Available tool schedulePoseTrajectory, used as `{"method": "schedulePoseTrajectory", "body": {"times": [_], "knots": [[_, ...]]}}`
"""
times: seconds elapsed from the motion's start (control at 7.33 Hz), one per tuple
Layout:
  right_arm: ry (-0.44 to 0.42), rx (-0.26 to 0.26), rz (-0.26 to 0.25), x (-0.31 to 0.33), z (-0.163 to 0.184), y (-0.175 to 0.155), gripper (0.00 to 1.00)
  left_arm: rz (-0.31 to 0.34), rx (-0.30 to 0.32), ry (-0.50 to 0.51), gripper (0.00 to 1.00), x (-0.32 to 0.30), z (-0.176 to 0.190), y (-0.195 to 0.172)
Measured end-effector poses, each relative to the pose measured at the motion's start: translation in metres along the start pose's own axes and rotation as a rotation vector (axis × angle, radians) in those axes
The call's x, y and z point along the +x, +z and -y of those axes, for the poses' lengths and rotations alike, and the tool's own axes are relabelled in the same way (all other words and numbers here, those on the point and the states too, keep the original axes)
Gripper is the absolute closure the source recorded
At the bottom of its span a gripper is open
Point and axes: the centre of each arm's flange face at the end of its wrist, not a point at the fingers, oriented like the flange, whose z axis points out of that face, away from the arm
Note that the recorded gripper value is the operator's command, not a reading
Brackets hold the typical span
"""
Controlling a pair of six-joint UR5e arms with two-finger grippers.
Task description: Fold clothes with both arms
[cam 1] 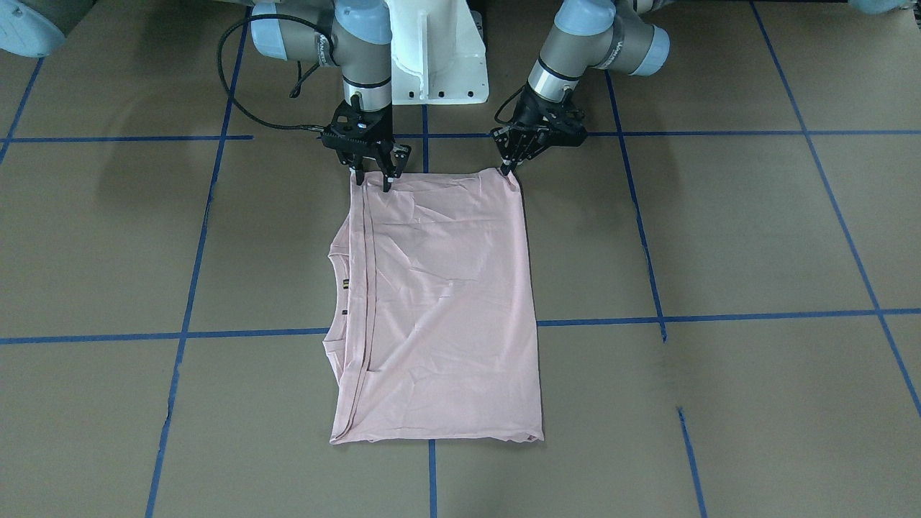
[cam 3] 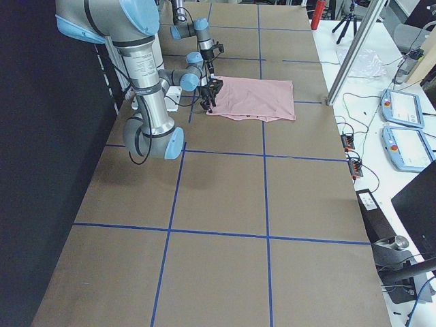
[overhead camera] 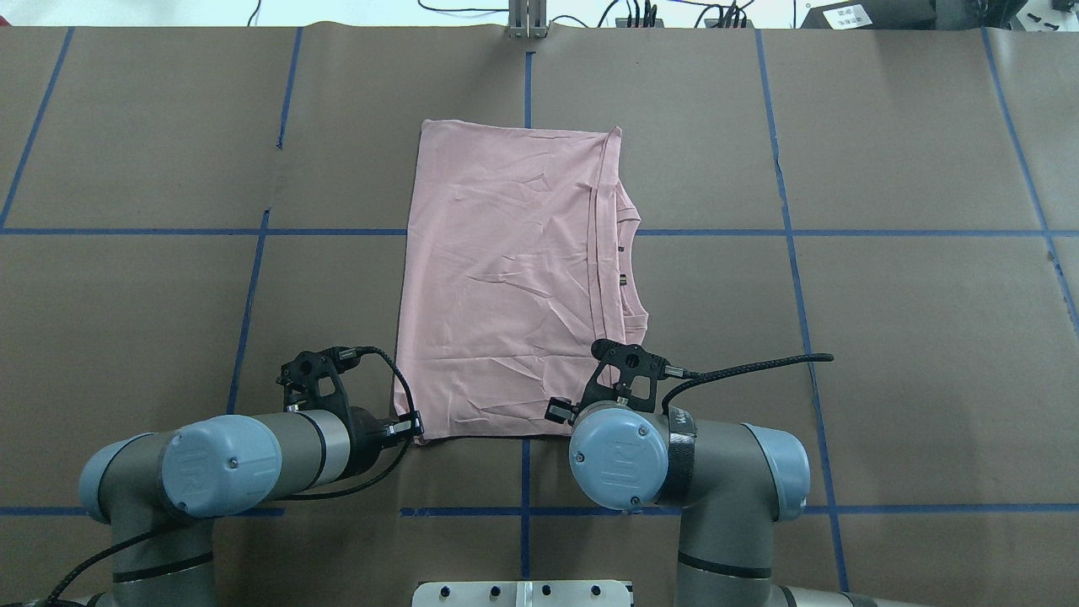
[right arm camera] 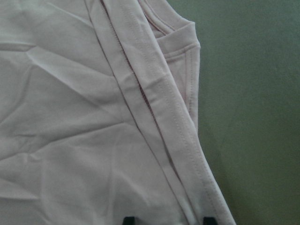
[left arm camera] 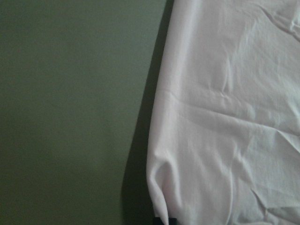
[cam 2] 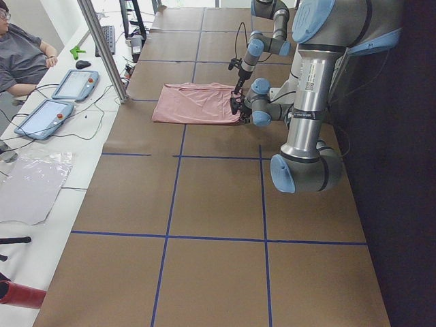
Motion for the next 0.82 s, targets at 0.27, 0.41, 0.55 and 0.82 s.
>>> {"method": "schedulePoseTrajectory", "body": {"times": [0.27, 0.41, 0.55, 0.82], "knots": [[0.022, -0.001, 0.001, -0.0001, 0.0001, 0.0003, 1.0, 0.0, 0.0, 0.0, 1.0, 0.0001, 0.0, 0.0], [0.039, -0.001, 0.002, -0.0007, 0.0005, 0.0001, 1.0, 0.0, 0.0, 0.0, 1.0, 0.0002, 0.0, 0.0], [0.046, -0.001, 0.005, -0.0016, 0.0004, -0.0008, 1.0, 0.0, 0.0, 0.0, 1.0, 0.0002, 0.0, 0.0], [0.047, -0.006, 0.013, -0.0027, -0.0018, -0.0053, 1.0, -0.001, 0.001, -0.001, 1.0, 0.0005, 0.0001, -0.0001]]}}
